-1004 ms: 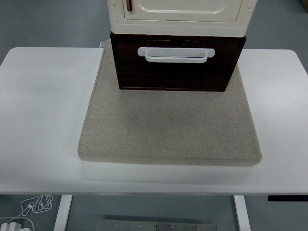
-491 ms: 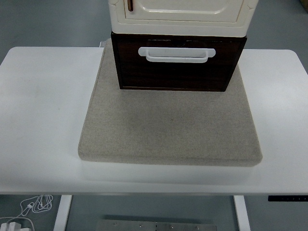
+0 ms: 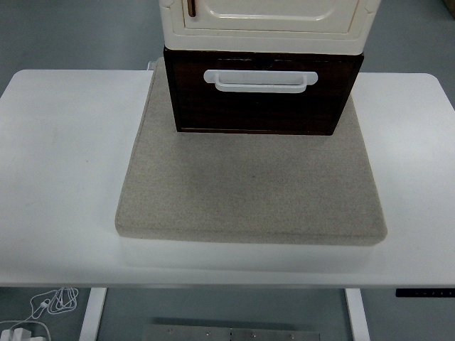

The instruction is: Open the drawer under the combination cabinet

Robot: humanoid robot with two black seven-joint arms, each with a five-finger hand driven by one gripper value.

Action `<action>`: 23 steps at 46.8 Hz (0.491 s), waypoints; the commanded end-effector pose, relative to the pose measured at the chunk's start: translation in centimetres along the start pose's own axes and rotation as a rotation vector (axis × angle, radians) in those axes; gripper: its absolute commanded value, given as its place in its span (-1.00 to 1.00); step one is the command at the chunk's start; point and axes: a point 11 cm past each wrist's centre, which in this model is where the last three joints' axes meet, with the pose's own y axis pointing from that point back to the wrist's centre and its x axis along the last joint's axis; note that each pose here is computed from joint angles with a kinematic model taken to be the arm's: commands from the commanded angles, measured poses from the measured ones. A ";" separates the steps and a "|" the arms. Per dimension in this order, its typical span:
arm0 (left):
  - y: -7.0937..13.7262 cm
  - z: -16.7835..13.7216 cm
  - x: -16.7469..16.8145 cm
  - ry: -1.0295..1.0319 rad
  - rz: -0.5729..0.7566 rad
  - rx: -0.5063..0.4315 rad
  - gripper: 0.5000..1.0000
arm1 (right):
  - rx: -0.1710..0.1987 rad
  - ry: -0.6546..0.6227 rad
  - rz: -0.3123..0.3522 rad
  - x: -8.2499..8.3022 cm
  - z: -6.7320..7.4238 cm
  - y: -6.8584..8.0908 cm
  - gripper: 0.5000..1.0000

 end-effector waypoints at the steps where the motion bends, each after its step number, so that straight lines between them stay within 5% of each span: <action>1: -0.1 -0.1 -0.1 0.001 -0.004 0.001 1.00 | 0.000 0.001 0.000 0.0 0.0 0.0 0.71; 23: -4.8 -6.9 -3.3 0.046 -0.061 0.093 1.00 | 0.000 0.001 0.000 0.0 0.0 0.0 0.71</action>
